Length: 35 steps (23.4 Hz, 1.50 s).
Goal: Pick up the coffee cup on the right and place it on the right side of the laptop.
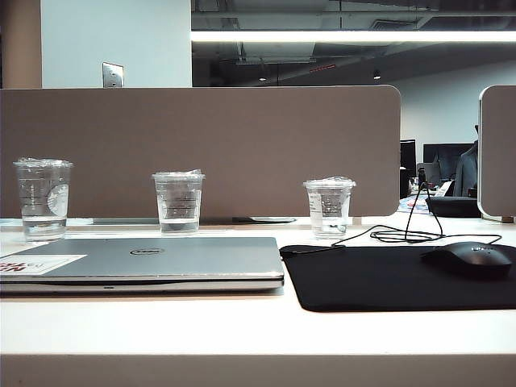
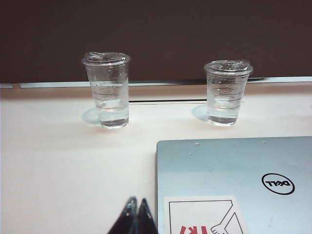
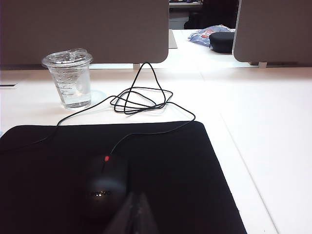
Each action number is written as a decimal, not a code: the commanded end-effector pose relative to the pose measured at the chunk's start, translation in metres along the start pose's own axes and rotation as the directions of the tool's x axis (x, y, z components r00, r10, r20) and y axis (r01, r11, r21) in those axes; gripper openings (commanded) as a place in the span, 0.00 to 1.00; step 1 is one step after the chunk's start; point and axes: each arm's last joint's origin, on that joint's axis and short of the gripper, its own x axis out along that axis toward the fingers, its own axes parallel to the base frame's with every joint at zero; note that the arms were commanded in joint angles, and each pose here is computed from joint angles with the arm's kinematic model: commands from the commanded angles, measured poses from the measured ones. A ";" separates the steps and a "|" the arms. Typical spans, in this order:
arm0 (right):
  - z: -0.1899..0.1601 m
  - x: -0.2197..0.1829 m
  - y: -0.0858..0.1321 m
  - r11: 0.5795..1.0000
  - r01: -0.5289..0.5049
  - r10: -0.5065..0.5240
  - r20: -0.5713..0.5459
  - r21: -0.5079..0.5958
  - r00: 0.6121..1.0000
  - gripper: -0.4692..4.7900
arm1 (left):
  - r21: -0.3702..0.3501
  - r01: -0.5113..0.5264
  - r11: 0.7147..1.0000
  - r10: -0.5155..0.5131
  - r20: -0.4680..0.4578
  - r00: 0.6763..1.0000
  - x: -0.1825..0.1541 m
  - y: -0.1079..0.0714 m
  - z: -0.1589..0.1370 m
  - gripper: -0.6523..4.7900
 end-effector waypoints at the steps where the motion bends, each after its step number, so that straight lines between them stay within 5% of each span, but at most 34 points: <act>1: 0.001 0.000 0.000 1.000 -0.003 0.003 0.021 -0.002 1.000 0.07 | 0.004 0.000 1.000 0.000 0.023 1.000 0.000 0.000 0.003 0.11; 10: 0.011 -0.001 0.000 1.000 -0.016 0.015 0.100 0.002 0.995 0.07 | -0.035 0.001 0.999 0.001 0.051 0.999 -0.002 0.000 0.013 0.11; 20: 0.070 -0.008 0.000 0.999 -0.028 0.023 0.144 0.029 0.989 0.07 | -0.136 0.027 0.990 -0.006 0.150 0.989 -0.017 0.002 0.069 0.11; 35: 0.104 0.044 0.011 0.976 -0.219 0.217 0.127 0.003 0.968 0.07 | -0.140 0.227 0.964 -0.228 0.004 0.974 0.027 -0.008 0.124 0.11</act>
